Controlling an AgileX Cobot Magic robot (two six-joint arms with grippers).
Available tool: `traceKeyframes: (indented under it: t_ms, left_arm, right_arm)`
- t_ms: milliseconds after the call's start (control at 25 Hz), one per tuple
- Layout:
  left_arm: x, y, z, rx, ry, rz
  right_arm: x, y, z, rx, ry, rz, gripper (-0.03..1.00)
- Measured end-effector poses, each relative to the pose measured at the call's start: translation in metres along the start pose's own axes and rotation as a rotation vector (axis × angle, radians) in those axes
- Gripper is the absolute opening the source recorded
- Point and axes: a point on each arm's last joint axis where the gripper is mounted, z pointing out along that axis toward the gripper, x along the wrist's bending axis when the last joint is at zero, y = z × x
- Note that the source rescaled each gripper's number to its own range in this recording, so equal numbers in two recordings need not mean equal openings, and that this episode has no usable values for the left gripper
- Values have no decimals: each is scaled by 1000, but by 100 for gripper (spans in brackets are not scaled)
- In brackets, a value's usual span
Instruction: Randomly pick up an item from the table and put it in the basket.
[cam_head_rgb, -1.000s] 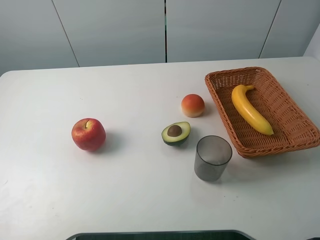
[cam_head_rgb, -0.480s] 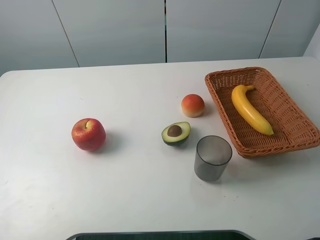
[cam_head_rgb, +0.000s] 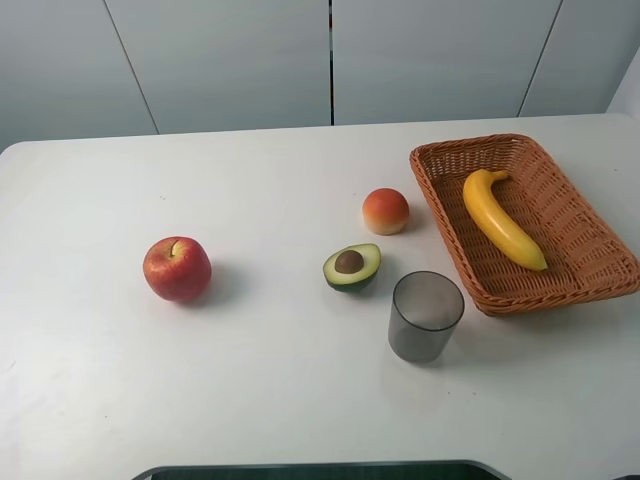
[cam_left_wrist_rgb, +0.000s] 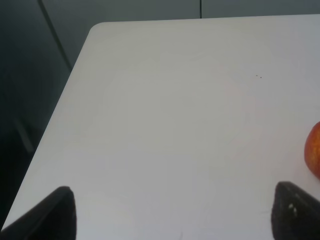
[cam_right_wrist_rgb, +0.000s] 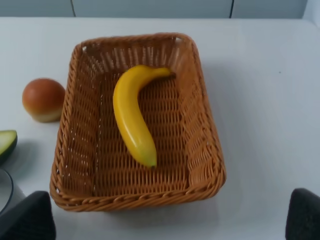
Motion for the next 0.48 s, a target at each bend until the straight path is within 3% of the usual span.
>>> traceKeyframes:
  t_ms: [480]
  left_arm:
    - [0, 0, 0, 0, 0, 0]
  right_arm:
    - [1, -4, -6, -41, 0, -11, 100]
